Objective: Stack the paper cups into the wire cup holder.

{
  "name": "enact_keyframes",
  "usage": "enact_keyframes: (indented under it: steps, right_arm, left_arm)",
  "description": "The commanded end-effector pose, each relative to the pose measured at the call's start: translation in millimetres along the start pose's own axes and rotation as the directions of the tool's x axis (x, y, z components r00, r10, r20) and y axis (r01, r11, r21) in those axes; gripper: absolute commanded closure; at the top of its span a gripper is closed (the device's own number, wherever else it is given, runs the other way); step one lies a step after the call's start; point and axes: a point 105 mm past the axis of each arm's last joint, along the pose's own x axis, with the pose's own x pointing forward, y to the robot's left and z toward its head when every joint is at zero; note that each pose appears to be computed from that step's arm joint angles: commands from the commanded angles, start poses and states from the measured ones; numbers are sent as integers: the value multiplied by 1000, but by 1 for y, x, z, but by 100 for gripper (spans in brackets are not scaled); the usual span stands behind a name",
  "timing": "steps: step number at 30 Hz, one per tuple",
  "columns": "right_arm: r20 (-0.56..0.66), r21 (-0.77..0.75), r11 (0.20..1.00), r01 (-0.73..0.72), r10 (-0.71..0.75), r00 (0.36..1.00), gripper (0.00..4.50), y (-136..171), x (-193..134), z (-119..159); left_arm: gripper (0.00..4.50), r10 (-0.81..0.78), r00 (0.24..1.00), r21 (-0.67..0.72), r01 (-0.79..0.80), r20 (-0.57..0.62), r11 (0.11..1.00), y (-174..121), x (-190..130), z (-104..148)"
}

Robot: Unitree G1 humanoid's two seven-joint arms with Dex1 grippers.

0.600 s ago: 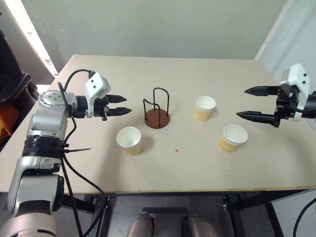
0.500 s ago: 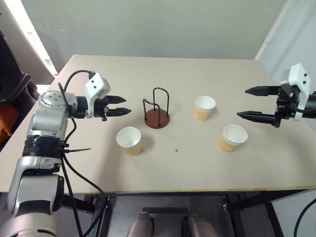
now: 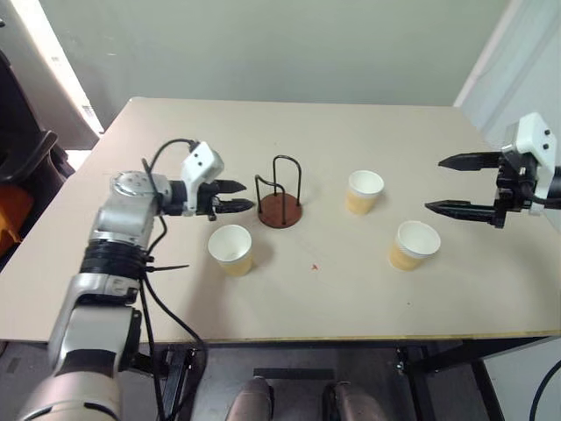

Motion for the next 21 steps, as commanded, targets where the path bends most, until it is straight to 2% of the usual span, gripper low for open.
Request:
enact_keyframes:
  steps: [1, 13, 18, 21]
  right_arm:
    - [6, -60, 998, 32, -31, 999, 0, 2, -12, 15]
    - [-21, -48, 996, 73, -75, 997, 0, 7, -20, 10]
    - [-24, -46, 996, 80, -81, 996, 0, 10, -21, 9]
    - [-36, -42, 996, 83, -85, 996, 0, 12, -21, 6]
  left_arm:
    - [195, 57, 998, 33, -59, 37, 998, 14, 4, 20]
    - [195, 94, 995, 39, -95, 24, 995, 21, 31, 23]
    - [195, 198, 978, 61, -202, 65, 977, 32, 40, 30]
    - [260, 224, 972, 27, -227, 74, 974, 37, 40, 31]
